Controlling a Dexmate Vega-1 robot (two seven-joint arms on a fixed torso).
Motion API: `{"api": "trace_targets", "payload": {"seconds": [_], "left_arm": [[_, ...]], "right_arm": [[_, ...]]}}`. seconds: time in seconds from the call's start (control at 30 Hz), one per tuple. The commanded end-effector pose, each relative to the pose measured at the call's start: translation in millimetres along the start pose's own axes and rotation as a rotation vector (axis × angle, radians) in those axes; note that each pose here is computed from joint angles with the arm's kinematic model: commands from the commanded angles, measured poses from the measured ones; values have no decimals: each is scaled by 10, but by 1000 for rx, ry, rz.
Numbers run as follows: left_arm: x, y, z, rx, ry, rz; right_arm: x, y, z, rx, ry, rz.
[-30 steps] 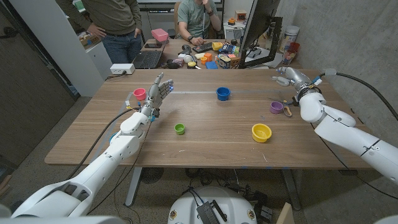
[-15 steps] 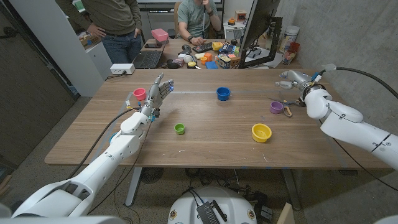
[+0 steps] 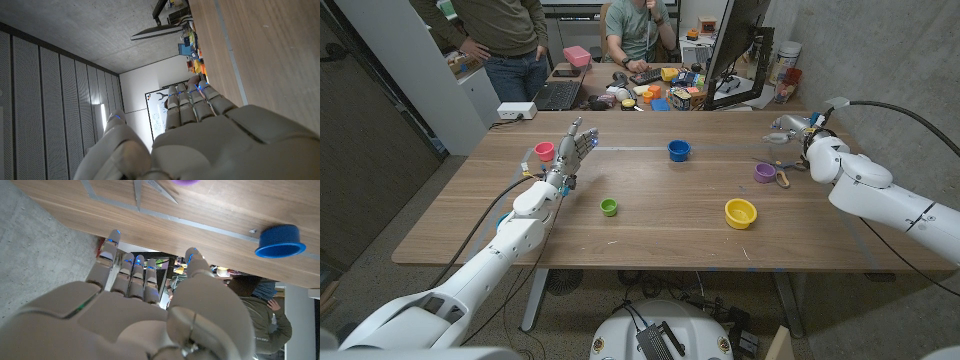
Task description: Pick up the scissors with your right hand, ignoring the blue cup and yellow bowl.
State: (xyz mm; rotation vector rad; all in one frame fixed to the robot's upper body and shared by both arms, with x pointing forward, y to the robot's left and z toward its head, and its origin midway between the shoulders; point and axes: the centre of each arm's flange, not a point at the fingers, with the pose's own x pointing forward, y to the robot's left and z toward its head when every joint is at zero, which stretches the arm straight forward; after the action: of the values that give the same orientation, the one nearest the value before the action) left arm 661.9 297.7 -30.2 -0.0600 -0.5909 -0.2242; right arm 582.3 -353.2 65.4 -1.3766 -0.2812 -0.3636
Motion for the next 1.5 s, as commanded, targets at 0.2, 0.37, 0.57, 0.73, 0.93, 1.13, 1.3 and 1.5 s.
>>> {"api": "trace_targets", "payload": {"seconds": [0.2,0.37,0.57,0.73,0.93,1.13,1.3,1.5], "left_arm": [[-41,33,17,6,-2,16],[-37,38,9,5,-3,17],[-35,51,5,5,-3,20],[-21,61,13,9,-2,21],[0,53,4,11,4,18],[14,59,10,14,3,22],[30,58,16,21,10,21],[46,48,10,24,18,19]], "right_arm": [[268,185,2,-71,101,102],[308,223,22,-81,110,120],[367,279,-23,-96,111,152],[402,266,-74,-108,113,167],[414,266,-110,-116,137,183],[470,338,-117,-146,148,227],[506,360,-131,-153,155,242],[535,402,-149,-163,162,255]]}}
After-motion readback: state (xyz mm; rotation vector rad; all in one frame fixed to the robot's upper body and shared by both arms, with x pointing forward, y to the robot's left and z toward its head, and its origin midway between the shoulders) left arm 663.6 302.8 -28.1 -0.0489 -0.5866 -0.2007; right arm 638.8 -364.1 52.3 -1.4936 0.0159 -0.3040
